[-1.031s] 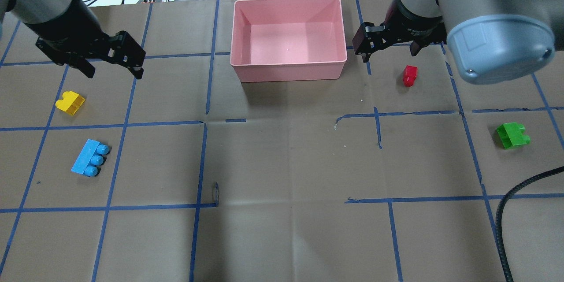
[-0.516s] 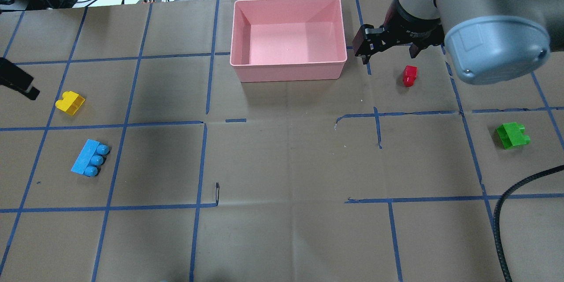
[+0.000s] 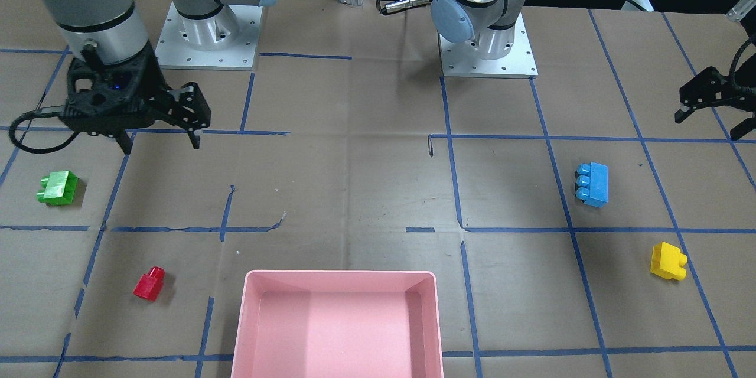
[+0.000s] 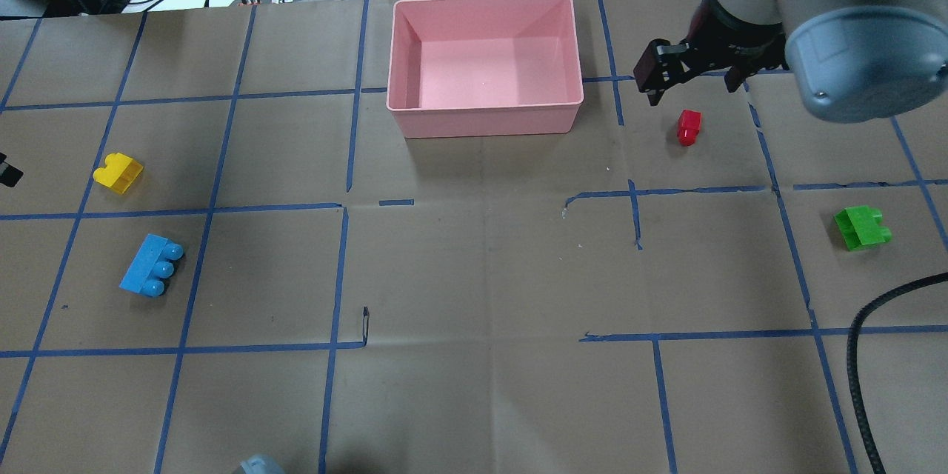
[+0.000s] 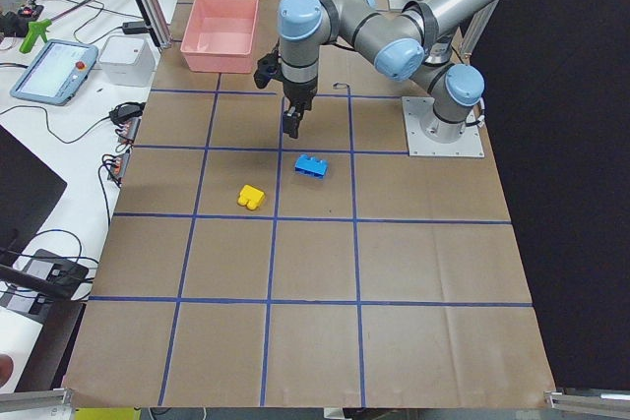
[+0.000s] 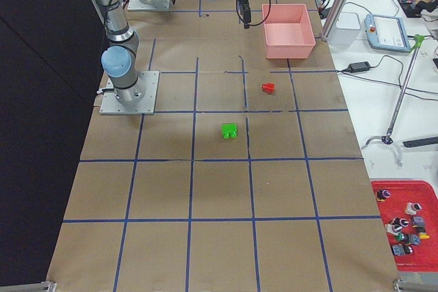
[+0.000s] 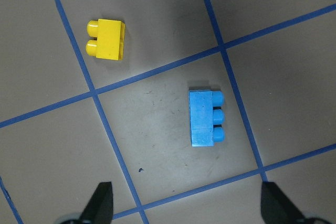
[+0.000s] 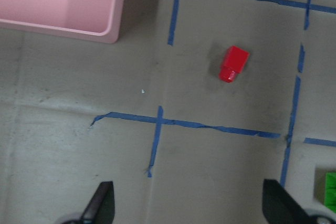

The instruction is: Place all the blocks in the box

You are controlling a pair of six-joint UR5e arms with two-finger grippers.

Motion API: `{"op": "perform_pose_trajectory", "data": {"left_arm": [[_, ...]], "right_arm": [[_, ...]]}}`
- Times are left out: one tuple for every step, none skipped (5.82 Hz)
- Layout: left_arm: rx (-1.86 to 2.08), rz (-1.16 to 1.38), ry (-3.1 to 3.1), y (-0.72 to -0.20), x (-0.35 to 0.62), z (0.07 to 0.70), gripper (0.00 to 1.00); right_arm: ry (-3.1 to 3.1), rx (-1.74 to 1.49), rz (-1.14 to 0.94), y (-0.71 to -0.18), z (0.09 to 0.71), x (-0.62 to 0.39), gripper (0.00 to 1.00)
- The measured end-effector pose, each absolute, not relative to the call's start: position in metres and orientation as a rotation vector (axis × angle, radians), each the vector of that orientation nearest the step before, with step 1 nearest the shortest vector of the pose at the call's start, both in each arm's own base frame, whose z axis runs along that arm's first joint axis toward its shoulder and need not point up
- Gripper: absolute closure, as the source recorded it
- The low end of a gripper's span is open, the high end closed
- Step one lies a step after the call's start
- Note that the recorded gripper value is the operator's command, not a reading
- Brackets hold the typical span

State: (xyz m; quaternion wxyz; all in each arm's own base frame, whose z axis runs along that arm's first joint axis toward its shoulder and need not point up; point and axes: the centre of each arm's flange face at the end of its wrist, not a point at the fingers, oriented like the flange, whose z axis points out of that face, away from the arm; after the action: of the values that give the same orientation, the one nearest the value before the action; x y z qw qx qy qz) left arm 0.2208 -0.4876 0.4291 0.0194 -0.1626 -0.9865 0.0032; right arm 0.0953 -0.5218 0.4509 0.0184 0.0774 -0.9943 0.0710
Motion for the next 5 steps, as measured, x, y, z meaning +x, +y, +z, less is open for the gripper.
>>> {"op": "perform_pose_trajectory", "data": {"left_arm": [[-0.405,0.015,-3.047,-0.495,0.223,0.404,0.03],[-0.325,0.013,-3.044,-0.503,0.221,0.375,0.03],[-0.305,0.012,-3.044,-0.51,0.212,0.345,0.03],[-0.316,0.028,-3.053,-0.513,0.202,0.312,0.03],[-0.324,0.038,-3.058,-0.507,0.194,0.279,0.03]], "right_arm": [[-3.074,0.273,0.196,-0.525,0.443,0.044,0.0],[-3.072,0.288,0.158,-0.522,0.43,-0.002,0.0],[-3.066,0.301,0.151,-0.518,0.413,-0.039,0.0],[-3.042,0.339,0.19,-0.513,0.393,-0.068,0.01],[-3.014,0.365,0.233,-0.504,0.367,-0.09,0.01]]}}
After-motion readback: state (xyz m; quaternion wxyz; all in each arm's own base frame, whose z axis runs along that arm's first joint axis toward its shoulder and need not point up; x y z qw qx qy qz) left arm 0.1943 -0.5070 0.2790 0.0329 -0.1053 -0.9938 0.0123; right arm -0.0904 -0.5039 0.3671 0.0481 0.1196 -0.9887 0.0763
